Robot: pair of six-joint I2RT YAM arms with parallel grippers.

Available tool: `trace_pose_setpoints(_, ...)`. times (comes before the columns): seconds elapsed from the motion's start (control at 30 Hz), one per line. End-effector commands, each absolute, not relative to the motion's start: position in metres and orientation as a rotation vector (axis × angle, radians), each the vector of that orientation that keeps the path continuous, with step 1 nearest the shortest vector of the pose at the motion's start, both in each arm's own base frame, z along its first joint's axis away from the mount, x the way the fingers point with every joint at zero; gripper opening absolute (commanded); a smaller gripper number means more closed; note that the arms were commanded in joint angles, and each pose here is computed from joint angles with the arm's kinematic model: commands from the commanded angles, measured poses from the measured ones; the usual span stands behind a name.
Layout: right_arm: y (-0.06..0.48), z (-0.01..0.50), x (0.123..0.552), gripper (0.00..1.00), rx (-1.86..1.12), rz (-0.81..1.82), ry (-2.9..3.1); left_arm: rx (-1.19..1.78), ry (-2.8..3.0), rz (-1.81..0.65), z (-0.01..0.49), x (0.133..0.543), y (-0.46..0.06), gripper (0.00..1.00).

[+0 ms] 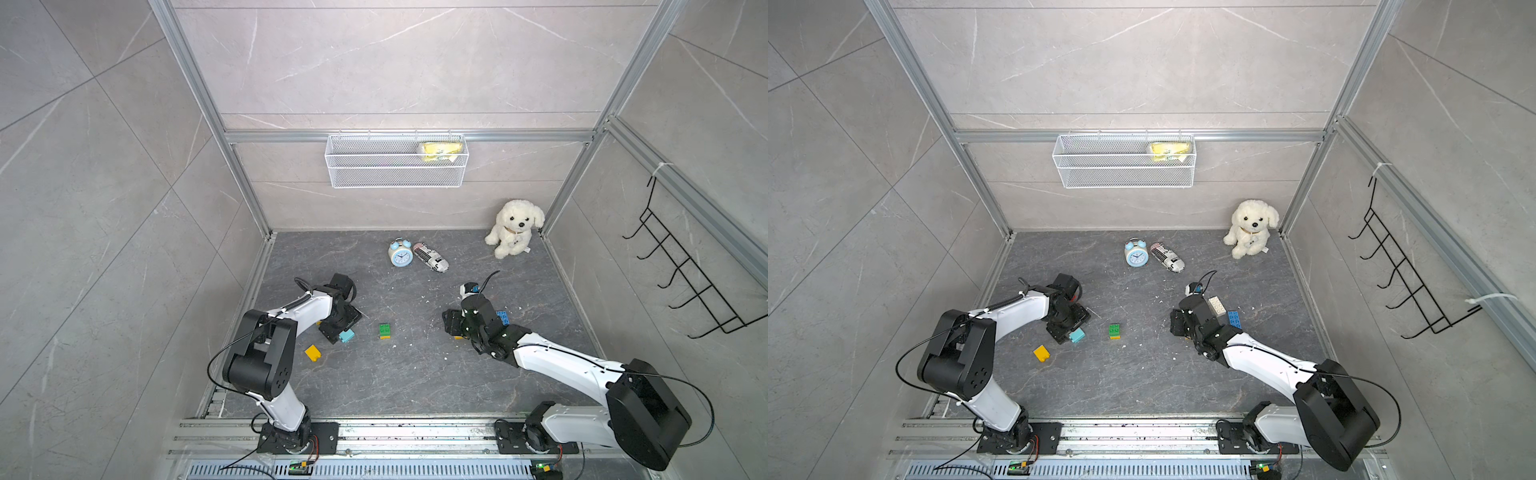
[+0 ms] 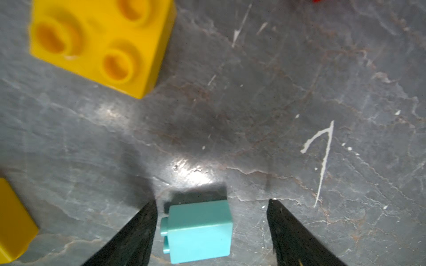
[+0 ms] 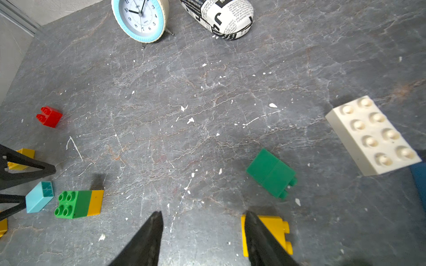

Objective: Assemble the letter h with lego
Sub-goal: Move the lego brick at the center of the board.

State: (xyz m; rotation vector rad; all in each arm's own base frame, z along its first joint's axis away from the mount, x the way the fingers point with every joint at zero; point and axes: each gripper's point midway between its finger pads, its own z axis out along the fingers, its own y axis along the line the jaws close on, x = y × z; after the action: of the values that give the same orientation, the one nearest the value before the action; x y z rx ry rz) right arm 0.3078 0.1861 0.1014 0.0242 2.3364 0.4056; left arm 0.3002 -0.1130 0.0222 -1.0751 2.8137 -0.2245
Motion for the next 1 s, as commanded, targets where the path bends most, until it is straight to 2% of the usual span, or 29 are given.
trace_pose_setpoints(0.0,0.185,0.108,0.311,0.60,0.009,0.363,2.331,-1.041,2.881,-0.192,0.009,0.292,-0.118,0.72)
trace_pose_setpoints(0.1,0.183,0.110,0.311,0.60,0.015,0.356,2.323,-1.009,2.903,-0.163,0.005,0.289,-0.120,0.68)
trace_pose_setpoints(0.43,0.181,0.110,0.311,0.60,0.018,0.343,2.326,-0.828,3.000,-0.023,-0.002,0.276,-0.123,0.66)
trace_pose_setpoints(0.8,0.176,0.110,0.311,0.60,0.026,0.313,2.324,-0.785,3.007,-0.045,0.001,0.275,-0.128,0.44)
trace_pose_setpoints(0.97,0.177,0.110,0.311,0.60,0.022,0.318,2.322,-0.635,3.030,-0.075,0.009,0.273,-0.139,0.36)
